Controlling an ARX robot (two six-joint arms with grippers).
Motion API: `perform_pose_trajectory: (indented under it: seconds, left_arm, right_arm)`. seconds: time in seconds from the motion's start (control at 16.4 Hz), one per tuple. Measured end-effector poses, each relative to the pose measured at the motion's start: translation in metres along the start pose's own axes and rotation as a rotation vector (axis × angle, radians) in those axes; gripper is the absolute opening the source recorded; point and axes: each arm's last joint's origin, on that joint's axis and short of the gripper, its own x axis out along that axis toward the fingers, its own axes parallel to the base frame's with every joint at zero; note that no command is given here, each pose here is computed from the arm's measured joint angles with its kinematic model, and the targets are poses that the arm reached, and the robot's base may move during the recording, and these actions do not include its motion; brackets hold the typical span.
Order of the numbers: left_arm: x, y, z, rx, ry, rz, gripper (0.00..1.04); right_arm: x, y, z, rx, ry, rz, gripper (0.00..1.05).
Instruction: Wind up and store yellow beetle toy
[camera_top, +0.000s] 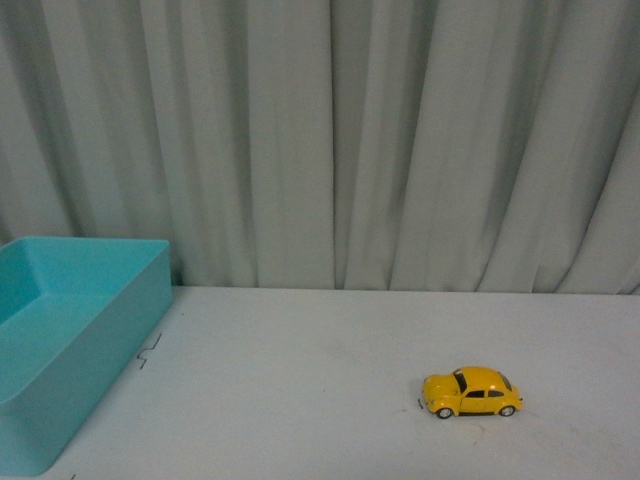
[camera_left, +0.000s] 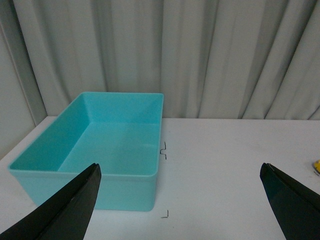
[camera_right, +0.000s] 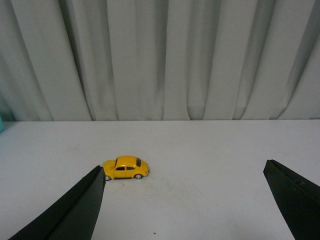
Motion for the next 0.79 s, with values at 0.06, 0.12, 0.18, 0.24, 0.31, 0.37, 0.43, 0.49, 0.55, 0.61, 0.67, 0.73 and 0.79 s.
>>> perform_pose_trajectory:
  seconds: [0.06, 0.12, 0.18, 0.24, 0.31, 0.37, 0.43, 0.49, 0.55, 0.61, 0.67, 0.73, 0.79]
  left_arm:
    - [0.0, 0.0, 0.0, 0.0, 0.0, 0.0, 0.98]
    - [0.0, 0.0, 0.0, 0.0, 0.0, 0.0, 0.98]
    - [0.0, 0.0, 0.0, 0.0, 0.0, 0.0, 0.98]
    - [0.0, 0.0, -0.0001, 0.0, 0.002, 0.0, 0.98]
    - [0.0, 0.0, 0.0, 0.0, 0.0, 0.0, 0.98]
    - [0.0, 0.0, -0.0001, 0.0, 0.001, 0.0, 0.98]
    - [0.0, 0.0, -0.0001, 0.0, 0.001, 0.0, 0.98]
    - [0.0, 0.0, -0.0001, 0.0, 0.001, 0.0, 0.98]
    - [0.0, 0.0, 0.0, 0.0, 0.0, 0.0, 0.98]
    - [0.0, 0.0, -0.0001, 0.0, 0.001, 0.0, 0.98]
    - [0.0, 0.0, -0.0001, 0.0, 0.001, 0.0, 0.98]
    - [0.0, 0.0, -0.0001, 0.0, 0.001, 0.0, 0.98]
    - [0.0, 0.0, -0.0001, 0.0, 0.001, 0.0, 0.98]
  right_arm:
    - [0.0, 0.0, -0.0001, 0.0, 0.001, 0.0, 0.98]
    - [0.0, 0.0, 0.0, 0.0, 0.0, 0.0, 0.98]
    - [0.0, 0.0, -0.0002, 0.0, 0.002, 0.0, 0.98]
    - [0.0, 0.0, -0.0001, 0.0, 0.001, 0.0, 0.98]
    - [0.0, 0.0, 0.0, 0.0, 0.0, 0.0, 0.98]
    - [0.0, 0.0, -0.0001, 0.0, 0.0, 0.0, 0.98]
    - [0.0, 0.0, -0.0001, 0.0, 0.0, 0.0, 0.98]
    - [0.0, 0.0, 0.0, 0.0, 0.0, 0.0, 0.98]
    - [0.0, 0.0, 0.0, 0.0, 0.0, 0.0, 0.98]
    - [0.0, 0.0, -0.0001, 0.0, 0.0, 0.0, 0.98]
    - [0.0, 0.0, -0.0001, 0.0, 0.0, 0.0, 0.98]
    - [0.0, 0.0, -0.0001, 0.0, 0.0, 0.0, 0.98]
    - [0.0, 0.0, 0.0, 0.0, 0.0, 0.0, 0.98]
